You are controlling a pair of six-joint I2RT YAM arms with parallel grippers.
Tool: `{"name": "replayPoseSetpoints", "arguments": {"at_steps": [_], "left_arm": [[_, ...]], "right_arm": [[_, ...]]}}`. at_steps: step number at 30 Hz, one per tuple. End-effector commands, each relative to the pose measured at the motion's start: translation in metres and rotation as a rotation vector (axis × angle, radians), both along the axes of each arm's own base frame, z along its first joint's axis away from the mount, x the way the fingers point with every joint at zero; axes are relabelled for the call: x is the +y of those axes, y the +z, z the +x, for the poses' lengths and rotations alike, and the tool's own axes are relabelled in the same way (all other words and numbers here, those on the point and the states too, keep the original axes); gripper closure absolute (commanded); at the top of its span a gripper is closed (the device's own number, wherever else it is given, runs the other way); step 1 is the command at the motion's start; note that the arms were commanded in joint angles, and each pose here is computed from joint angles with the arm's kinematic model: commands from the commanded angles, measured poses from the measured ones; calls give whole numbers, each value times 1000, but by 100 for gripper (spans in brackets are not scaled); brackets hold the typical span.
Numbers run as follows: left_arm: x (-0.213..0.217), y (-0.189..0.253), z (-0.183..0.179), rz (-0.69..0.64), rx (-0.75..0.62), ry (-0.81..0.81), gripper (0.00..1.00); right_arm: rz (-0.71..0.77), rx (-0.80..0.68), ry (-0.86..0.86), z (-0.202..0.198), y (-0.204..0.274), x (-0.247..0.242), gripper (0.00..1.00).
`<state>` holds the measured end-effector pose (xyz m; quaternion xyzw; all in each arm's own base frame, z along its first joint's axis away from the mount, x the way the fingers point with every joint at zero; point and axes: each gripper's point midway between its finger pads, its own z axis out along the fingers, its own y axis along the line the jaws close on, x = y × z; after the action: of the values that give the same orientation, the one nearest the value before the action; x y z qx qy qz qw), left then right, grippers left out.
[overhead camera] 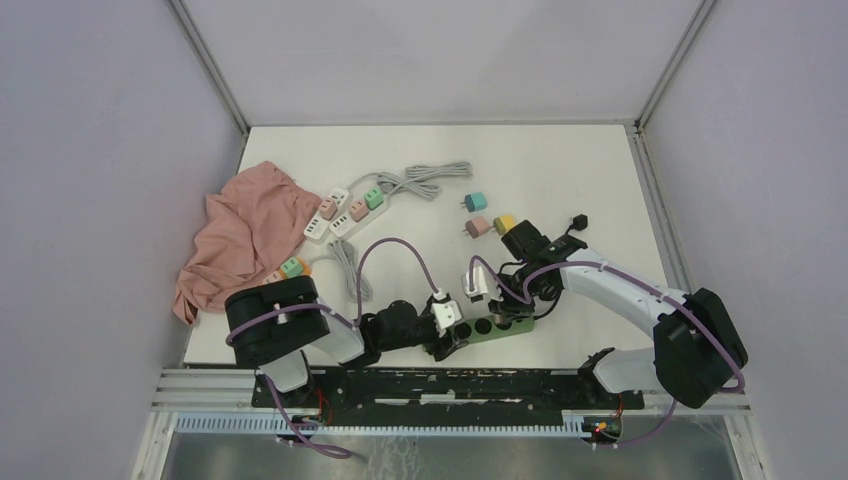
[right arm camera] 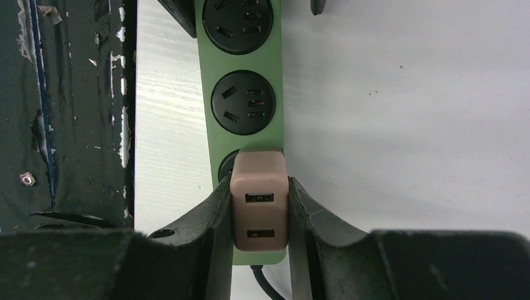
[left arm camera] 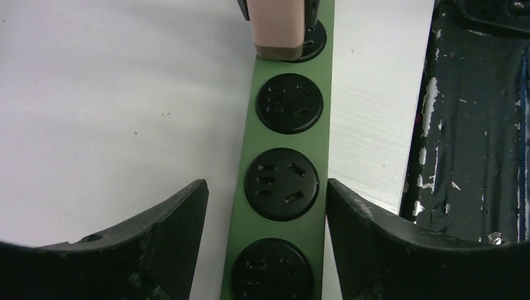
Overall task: Pull the plug off the socket
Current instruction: Remove the plug from the socket.
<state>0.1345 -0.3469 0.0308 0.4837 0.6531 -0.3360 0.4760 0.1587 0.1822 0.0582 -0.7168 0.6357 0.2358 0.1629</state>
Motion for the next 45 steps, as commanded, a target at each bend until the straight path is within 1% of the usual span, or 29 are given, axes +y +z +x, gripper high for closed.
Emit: {"name": "replayPoseSetpoints", "arguments": {"at_steps": [1,2,3,6,7,9,12,13,19,22,25,27,29,31,34,36,40,42,45], "left_arm": [[-4,5,9,-11,-68,14,35],[-5,5,9,-10,-65,14,42],[-6,3,9,-6,-63,12,44],[-9,2,7,-5,-56,-5,45],[-9,0,5,-4,-53,-12,50],[-10,0,5,-3,-52,-17,76],[-10,-1,4,1,-57,-29,94],[-10,-2,3,3,-56,-36,97],[-15,-10,-5,9,-29,-80,97],[-14,-14,-5,15,-16,-75,97],[-7,-17,-3,21,-16,-48,97],[-3,-18,-2,20,-19,-33,97],[0,-20,-1,25,-16,-27,97],[0,-20,-1,26,-15,-27,97],[-1,-18,-1,18,-17,-31,97],[-2,-16,-1,12,-16,-33,97],[-8,-14,-2,1,-6,-45,97],[-10,-15,-3,1,3,-51,97],[-11,-16,-2,3,12,-47,97]], "right_arm": [[58,-107,-22,26,20,14,100],[60,-105,-20,26,20,14,100],[60,-103,-19,25,20,14,100],[60,-94,-15,23,19,14,100],[62,-91,-15,24,19,15,100],[69,-76,-17,22,19,17,100],[98,-36,-19,18,18,23,100],[114,-26,-19,17,19,26,100],[249,25,-37,13,31,50,100],[219,-12,-84,27,28,48,100],[199,-49,-153,45,31,32,100],[185,-79,-151,48,30,18,100],[177,-104,-108,43,26,7,100],[189,-83,-8,23,22,2,100],[278,-26,157,-10,23,9,100],[261,-29,176,-12,21,13,100],[274,-15,85,0,29,32,100],[274,-18,7,12,34,39,100],[226,-101,-115,40,35,36,100]]}}
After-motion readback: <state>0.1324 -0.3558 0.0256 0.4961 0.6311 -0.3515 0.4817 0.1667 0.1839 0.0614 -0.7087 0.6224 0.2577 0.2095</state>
